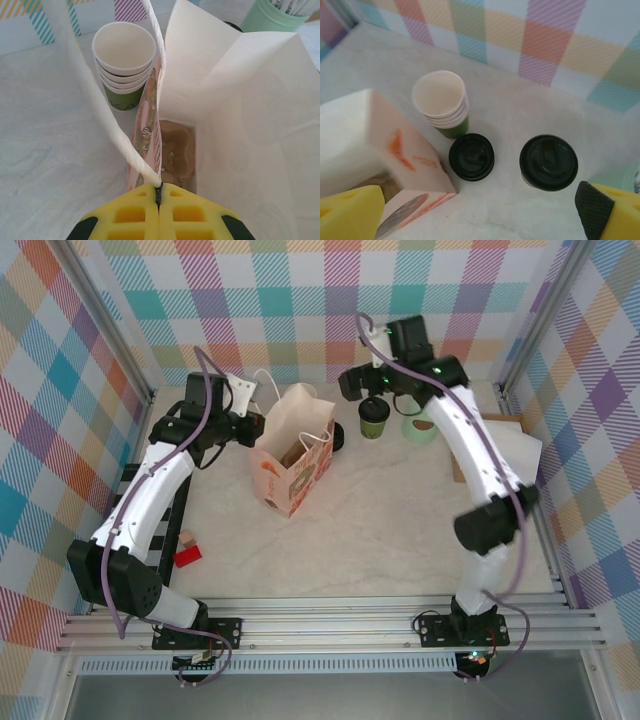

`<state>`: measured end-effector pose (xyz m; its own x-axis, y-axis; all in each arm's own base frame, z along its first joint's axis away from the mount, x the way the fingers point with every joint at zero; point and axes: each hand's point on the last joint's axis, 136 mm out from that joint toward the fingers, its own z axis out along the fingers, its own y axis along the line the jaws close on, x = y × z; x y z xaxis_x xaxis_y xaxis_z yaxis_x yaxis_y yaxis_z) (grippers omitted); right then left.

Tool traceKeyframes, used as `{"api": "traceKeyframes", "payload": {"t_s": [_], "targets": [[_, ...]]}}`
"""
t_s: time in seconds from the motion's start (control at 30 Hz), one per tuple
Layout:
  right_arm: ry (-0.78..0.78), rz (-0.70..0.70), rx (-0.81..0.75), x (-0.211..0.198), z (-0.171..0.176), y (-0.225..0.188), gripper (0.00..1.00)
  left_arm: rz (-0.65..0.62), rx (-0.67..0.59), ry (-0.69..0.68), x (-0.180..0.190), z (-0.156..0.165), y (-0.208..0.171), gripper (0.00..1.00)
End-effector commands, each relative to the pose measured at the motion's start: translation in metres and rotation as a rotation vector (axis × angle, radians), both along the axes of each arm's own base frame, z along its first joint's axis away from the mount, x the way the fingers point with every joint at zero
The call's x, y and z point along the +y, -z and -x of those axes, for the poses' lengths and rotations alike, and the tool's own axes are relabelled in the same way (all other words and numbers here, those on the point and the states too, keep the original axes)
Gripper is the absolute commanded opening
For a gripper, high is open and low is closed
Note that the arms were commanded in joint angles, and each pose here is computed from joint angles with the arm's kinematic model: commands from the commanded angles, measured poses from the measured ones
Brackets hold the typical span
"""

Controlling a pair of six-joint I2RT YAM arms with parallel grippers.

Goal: Pack the takeout coffee

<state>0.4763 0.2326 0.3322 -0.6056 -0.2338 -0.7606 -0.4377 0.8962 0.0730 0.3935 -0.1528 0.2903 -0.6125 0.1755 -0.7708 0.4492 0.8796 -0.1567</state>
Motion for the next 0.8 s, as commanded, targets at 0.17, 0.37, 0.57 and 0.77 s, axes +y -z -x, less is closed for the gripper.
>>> {"api": "traceKeyframes", "payload": {"t_s": [0.17, 0.37, 0.57, 0.77], "targets": [[0.424, 0.081, 0.365, -0.036, -0.025, 0.118, 1.00, 0.063, 0.055, -0.133, 0.015, 0.010, 0.004, 0.00], [0.464, 0.136, 0.413, -0.046, -0.029, 0.160, 1.00, 0.059, 0.036, -0.164, 0.018, 0.005, 0.004, 0.00], [0.486, 0.156, 0.431, -0.052, -0.035, 0.179, 1.00, 0.039, 0.039, -0.182, 0.022, 0.000, 0.006, 0.00], [0.467, 0.131, 0.394, -0.052, -0.055, 0.192, 1.00, 0.028, 0.036, -0.200, 0.025, -0.002, 0.007, 0.00]]}}
